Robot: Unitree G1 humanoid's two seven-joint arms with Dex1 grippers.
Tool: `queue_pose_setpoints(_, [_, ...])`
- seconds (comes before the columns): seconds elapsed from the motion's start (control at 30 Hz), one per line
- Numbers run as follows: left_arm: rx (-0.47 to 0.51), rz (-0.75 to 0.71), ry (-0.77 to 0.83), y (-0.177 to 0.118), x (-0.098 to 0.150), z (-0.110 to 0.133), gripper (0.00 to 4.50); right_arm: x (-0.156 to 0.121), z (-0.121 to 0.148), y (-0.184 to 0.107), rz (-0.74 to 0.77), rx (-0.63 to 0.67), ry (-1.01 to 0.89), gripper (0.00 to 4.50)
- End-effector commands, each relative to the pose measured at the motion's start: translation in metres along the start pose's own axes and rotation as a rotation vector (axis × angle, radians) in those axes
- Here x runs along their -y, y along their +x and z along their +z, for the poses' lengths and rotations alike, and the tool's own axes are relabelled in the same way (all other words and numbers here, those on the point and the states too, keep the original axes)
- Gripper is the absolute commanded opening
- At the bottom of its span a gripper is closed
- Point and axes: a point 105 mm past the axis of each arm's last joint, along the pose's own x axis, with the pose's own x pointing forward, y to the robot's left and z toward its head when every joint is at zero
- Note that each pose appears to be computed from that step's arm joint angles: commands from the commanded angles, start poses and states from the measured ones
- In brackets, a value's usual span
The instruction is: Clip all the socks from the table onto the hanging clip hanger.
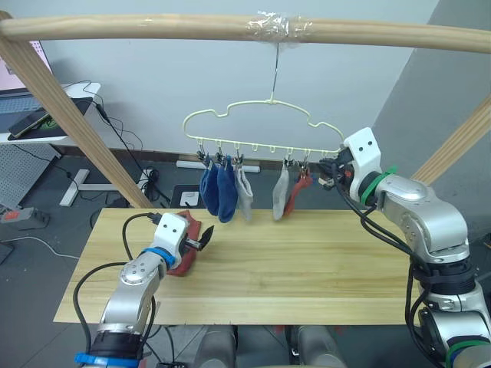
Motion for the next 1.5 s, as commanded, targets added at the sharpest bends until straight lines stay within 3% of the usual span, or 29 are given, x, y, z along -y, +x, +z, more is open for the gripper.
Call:
queue_pose_setpoints(0.03, [-0.008, 0.071, 0.006, 0.011, -0.016, -0.010, 4.50, 0.006, 0.004, -0.005, -0.017, -0.004, 0.019, 0.02])
queue_pose_setpoints(0.27, [-0.143, 0.097, -0.003, 0.032, -0.024, -0.038, 4.50, 0.010, -0.002, -0.007, -0.044, -0.019, 0.078, 0.02])
queue_pose_setpoints(0.4, [-0.283, 0.029, -0.027, 0.029, -0.013, -0.066, 4.50, 0.011, 0.000, -0.007, -0.049, -0.014, 0.076, 0.02])
queue_pose_setpoints(0.5, [-0.292, 0.001, -0.060, 0.025, -0.004, -0.074, 3.96, 0.009, 0.000, -0.005, -0.048, -0.013, 0.079, 0.00])
queue_pose_setpoints(0.83, [-0.220, -0.058, -0.083, 0.018, 0.021, -0.069, 1.15, 0.009, 0.002, -0.001, -0.049, -0.001, 0.121, 0.00])
queue_pose_setpoints(0.97, [-0.142, -0.236, -0.043, 0.008, 0.060, -0.051, 0.02, 0.008, 0.006, 0.001, -0.039, 0.003, 0.162, 0.00])
queue_pose_setpoints(1.07, [-0.036, -0.323, -0.066, -0.005, 0.082, -0.021, 0.01, 0.009, 0.007, -0.001, -0.030, -0.019, 0.175, 0.00])
queue_pose_setpoints(1.2, [0.153, -0.504, -0.169, -0.025, 0.128, 0.044, 0.01, 0.009, 0.011, -0.009, 0.004, -0.055, 0.224, 0.00])
queue_pose_setpoints(1.37, [0.350, -0.657, -0.230, -0.031, 0.178, 0.113, 0.01, 0.011, 0.019, -0.013, 0.018, -0.085, 0.415, 0.00])
queue_pose_setpoints(1.5, [0.439, -0.690, -0.149, -0.023, 0.203, 0.138, 0.01, 0.009, 0.018, -0.008, 0.006, -0.082, 0.608, 0.00])
